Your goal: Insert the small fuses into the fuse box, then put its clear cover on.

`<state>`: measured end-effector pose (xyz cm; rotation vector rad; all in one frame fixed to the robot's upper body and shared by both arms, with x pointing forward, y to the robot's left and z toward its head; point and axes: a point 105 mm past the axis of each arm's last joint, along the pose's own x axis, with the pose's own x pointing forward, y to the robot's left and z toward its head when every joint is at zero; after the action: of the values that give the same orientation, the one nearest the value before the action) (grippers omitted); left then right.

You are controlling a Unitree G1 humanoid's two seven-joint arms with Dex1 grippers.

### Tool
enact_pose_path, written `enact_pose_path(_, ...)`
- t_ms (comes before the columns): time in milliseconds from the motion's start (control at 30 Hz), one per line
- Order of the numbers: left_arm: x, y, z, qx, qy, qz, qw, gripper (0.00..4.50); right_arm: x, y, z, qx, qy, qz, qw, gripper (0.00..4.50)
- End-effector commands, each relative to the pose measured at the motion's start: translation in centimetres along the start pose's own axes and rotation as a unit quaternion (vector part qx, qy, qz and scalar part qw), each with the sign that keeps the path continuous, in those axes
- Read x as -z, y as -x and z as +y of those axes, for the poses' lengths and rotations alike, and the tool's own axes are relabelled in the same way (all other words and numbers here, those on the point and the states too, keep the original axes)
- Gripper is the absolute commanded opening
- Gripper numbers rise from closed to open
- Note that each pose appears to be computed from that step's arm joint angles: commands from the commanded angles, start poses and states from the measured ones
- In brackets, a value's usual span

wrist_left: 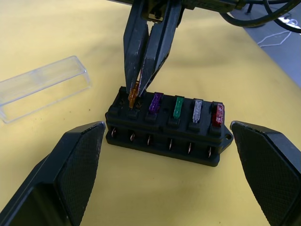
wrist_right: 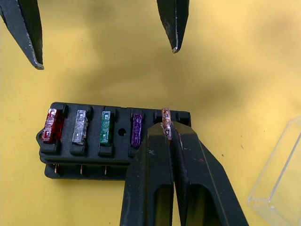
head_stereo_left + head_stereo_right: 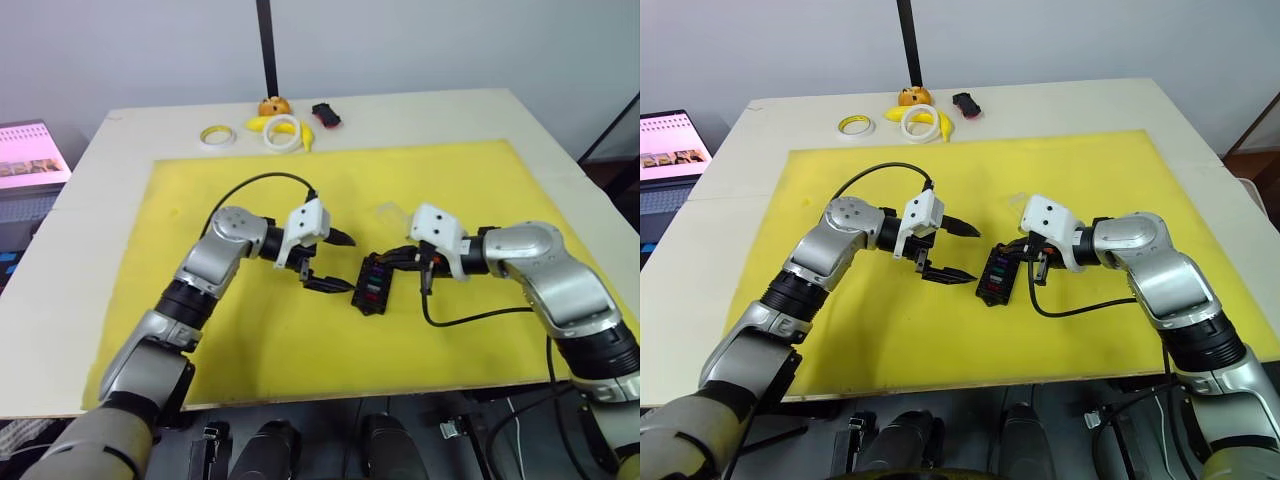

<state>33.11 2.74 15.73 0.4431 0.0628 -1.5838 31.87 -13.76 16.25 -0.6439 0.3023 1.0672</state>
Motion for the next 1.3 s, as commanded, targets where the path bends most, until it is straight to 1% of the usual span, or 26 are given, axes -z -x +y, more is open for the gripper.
enact_pose_path(33, -1.2, 0.3, 0.5, -0.010, -0.028, -0.008, 1.000, 4.49, -0.3, 0.2, 0.4, -0.003, 0.008, 0.002, 1.000, 0.00)
enact_pose_path(267, -1.2, 0.1, 0.4, -0.008, -0.028, -0.010, 1.000, 4.49, 0.3, 0.1, 0.2, 0.009, 0.006, 0.019, 1.000, 0.00)
enact_pose_path(467, -1.2, 0.0, 0.3, -0.007, -0.029, -0.011, 0.999, 4.49, 0.3, 0.0, -0.2, 0.022, 0.006, 0.019, 1.000, 0.00)
enact_pose_path(633, -1.1, 0.1, 0.3, -0.008, -0.029, -0.010, 0.999, 4.49, -1.1, 0.7, -0.6, 0.020, 0.008, 0.002, 1.000, 0.00)
enact_pose_path(833, -1.0, 0.1, 0.3, -0.009, -0.029, -0.010, 0.999, 4.49, -2.0, 1.1, -0.9, 0.021, 0.007, -0.007, 1.000, 0.00)
enact_pose_path(1000, -0.9, 0.0, 0.3, -0.010, -0.029, -0.010, 0.999, 4.49, -1.5, 0.9, -0.6, 0.016, 0.008, 0.000, 1.000, 0.00)
enact_pose_path(1300, -0.9, 0.1, 0.4, -0.011, -0.029, -0.009, 0.999, 4.49, -0.6, 0.7, -0.9, 0.022, 0.008, 0.013, 1.000, 0.00)
